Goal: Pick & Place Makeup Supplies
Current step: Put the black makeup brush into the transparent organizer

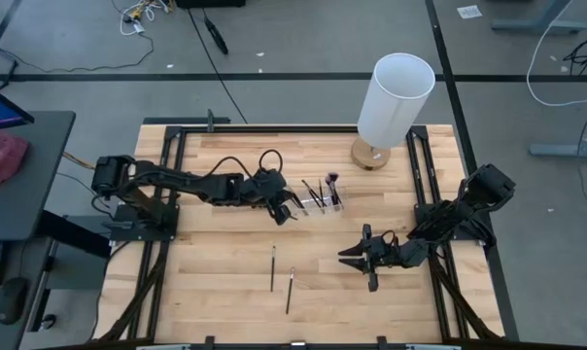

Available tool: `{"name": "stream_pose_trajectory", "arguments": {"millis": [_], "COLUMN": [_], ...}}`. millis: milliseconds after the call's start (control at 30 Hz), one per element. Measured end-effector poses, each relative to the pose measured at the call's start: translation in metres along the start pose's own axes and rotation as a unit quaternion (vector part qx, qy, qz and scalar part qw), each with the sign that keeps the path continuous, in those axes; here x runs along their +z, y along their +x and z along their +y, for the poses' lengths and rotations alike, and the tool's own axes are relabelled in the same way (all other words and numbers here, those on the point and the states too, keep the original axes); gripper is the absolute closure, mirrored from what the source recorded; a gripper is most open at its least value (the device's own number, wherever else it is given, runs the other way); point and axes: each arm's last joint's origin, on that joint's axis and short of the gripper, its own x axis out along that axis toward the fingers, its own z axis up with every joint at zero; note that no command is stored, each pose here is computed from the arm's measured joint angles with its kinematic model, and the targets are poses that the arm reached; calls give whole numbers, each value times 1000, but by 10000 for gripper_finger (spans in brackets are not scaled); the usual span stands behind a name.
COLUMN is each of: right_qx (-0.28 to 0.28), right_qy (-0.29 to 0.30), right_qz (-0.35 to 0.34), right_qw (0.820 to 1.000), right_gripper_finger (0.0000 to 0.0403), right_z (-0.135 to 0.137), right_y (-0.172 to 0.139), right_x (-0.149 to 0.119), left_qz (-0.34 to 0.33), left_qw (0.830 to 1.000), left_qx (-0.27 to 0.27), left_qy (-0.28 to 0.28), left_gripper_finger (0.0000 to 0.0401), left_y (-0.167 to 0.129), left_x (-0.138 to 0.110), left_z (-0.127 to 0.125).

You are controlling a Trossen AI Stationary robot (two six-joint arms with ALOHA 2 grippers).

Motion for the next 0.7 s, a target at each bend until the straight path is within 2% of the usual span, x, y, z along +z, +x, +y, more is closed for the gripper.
{"name": "stream_pose_trajectory", "arguments": {"millis": [200, 533, 700], "right_qx": [-5, -7, -7], "right_qy": [0, 1, 1], "right_qz": [-1, -2, -2], "right_qw": [1000, 1000, 1000], "right_gripper_finger": [314, 314, 314], "right_z": [-1, -2, -2], "right_y": [1, 1, 1], "right_x": [0, 1, 1], "left_qz": [-7, -11, -12], "left_qw": [999, 999, 999], "left_qx": [-25, -23, -22], "left_qy": [-31, -39, -37], "left_gripper_finger": [378, 375, 340], "left_y": [5, 6, 6], "left_x": [-3, -1, -1], "left_z": [11, 15, 15]}}
